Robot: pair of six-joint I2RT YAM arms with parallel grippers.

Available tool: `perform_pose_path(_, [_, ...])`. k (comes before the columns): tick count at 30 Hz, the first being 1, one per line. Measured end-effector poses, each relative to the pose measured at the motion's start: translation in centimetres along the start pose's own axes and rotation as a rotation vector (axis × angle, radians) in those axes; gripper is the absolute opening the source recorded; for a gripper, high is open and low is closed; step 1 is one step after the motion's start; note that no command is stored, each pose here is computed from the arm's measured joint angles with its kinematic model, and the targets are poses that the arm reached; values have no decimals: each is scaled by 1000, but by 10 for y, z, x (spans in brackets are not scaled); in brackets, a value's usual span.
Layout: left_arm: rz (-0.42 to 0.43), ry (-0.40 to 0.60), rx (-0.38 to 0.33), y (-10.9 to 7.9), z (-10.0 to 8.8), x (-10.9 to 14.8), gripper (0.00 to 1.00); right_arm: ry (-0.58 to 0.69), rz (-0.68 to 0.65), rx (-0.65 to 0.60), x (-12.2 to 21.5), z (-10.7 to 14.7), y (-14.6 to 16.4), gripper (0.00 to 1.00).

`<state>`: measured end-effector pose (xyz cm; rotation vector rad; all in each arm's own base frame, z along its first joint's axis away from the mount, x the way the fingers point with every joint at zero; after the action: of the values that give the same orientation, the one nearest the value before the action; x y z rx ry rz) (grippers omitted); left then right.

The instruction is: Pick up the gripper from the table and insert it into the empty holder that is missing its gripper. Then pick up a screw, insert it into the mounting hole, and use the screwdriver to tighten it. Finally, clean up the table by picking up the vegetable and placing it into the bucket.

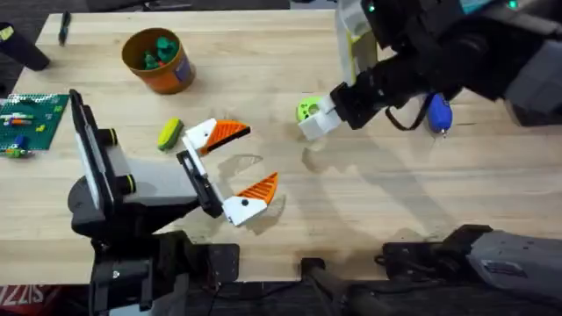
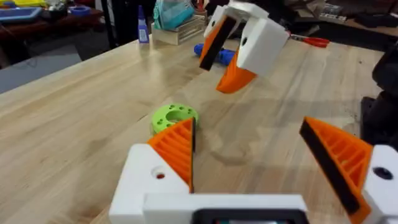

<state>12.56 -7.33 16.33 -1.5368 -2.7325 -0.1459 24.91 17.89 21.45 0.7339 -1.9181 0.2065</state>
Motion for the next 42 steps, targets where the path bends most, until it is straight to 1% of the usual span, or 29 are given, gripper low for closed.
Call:
perform_pose_path(5, [0, 0, 0, 0, 0, 0, 985, 87, 19, 20, -3, -19, 1, 932])
perform_pose_path(9, [0, 0, 0, 0, 0, 0, 986, 132, 48, 31, -19, -37, -2, 947])
perform_pose_path(11, [0, 0, 0, 0, 0, 0, 986, 149, 67, 40, -29, -39, -4, 963])
perform_pose_path(16, [0, 0, 0, 0, 0, 0, 986, 210, 102, 57, -53, -35, -4, 968])
perform_pose_path(21, [0, 0, 0, 0, 0, 0, 985, 198, 113, 69, -67, -40, -4, 953])
perform_pose_path(27, [0, 0, 0, 0, 0, 0, 986, 204, 118, 69, -75, -40, -6, 847])
perform_pose_path(31, [0, 0, 0, 0, 0, 0, 986, 209, 118, 68, -82, -40, -7, 672])
perform_pose_path(33, [0, 0, 0, 0, 0, 0, 986, 217, 118, 67, -86, -39, -8, 617])
perform_pose_path(36, [0, 0, 0, 0, 0, 0, 986, 237, 119, 65, -95, -37, -9, 572])
perform_pose_path(42, [0, 0, 0, 0, 0, 0, 986, 261, 119, 62, -108, -34, -12, 537])
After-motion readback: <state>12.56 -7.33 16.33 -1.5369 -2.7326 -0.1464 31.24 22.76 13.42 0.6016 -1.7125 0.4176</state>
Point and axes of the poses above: each hand's point on the last joint's axis, 136 mm out from that joint toward the fingers, its own x axis back along the fingers, its own y axis along the line the jaws close on, z = x × y, the point moved 7 cm from there along x, back along the fingers, and after that the axes turned 7 degrees about -x, right-handed, at the moved point
